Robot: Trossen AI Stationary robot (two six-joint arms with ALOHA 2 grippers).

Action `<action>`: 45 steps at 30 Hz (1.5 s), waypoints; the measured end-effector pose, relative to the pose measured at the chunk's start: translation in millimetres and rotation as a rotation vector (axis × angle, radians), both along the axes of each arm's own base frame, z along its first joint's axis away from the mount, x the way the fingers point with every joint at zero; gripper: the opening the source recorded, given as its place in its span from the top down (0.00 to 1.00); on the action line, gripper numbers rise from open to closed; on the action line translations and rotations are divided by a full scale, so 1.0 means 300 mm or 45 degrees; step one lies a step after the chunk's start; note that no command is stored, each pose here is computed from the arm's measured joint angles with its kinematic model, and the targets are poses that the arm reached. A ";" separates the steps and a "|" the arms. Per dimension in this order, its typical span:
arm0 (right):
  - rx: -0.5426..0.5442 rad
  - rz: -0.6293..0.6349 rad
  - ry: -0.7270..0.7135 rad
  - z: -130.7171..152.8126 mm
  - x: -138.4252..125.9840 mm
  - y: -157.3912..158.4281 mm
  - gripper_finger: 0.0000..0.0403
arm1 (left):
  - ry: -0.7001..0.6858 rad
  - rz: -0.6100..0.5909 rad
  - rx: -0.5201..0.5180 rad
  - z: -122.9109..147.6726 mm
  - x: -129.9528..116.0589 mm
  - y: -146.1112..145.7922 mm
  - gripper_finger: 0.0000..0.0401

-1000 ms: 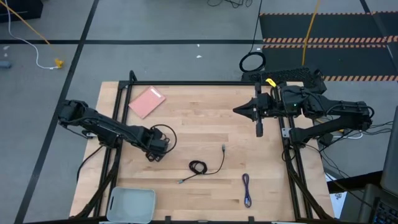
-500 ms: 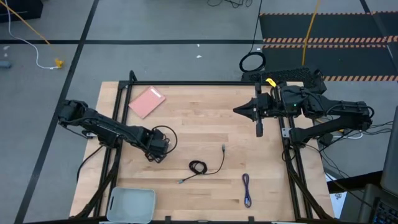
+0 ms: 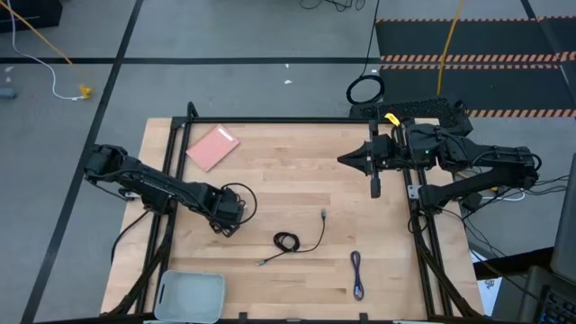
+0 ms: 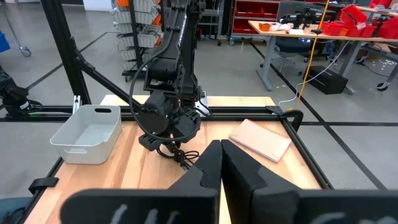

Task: Pick and place USB-C Cables
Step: Put the left black charger cable into the white bin

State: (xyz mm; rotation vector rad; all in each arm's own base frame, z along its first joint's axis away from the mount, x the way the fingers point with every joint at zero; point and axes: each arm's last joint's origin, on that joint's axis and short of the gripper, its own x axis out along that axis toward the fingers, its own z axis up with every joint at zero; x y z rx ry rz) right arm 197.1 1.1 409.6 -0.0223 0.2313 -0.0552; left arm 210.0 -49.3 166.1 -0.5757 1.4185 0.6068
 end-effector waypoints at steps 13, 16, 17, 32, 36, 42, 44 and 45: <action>0.000 0.000 0.000 0.000 0.000 0.000 1.00 | 0.002 -0.030 -0.004 0.000 0.000 0.000 0.90; 0.000 0.000 0.000 0.000 0.000 0.000 1.00 | 0.003 -0.041 -0.004 0.000 0.000 0.000 0.92; 0.000 0.000 0.000 0.000 0.000 0.000 1.00 | 0.003 -0.047 -0.004 0.000 0.000 0.000 0.93; 0.001 0.000 0.000 0.000 0.000 0.000 1.00 | 0.004 -0.084 -0.001 0.000 0.000 0.000 0.94; 0.001 0.000 0.000 0.000 0.000 0.000 1.00 | 0.004 -0.128 0.001 0.002 0.001 -0.001 0.94; 0.000 0.000 0.001 0.000 0.000 0.000 1.00 | -0.010 -0.204 -0.047 0.017 0.013 -0.007 0.94; 0.000 0.000 0.002 -0.001 0.000 0.000 1.00 | -0.020 -0.231 -0.073 0.026 0.019 -0.010 0.94; 0.000 0.000 0.004 -0.001 0.000 0.000 1.00 | -0.021 -0.245 -0.087 0.032 0.022 -0.012 0.94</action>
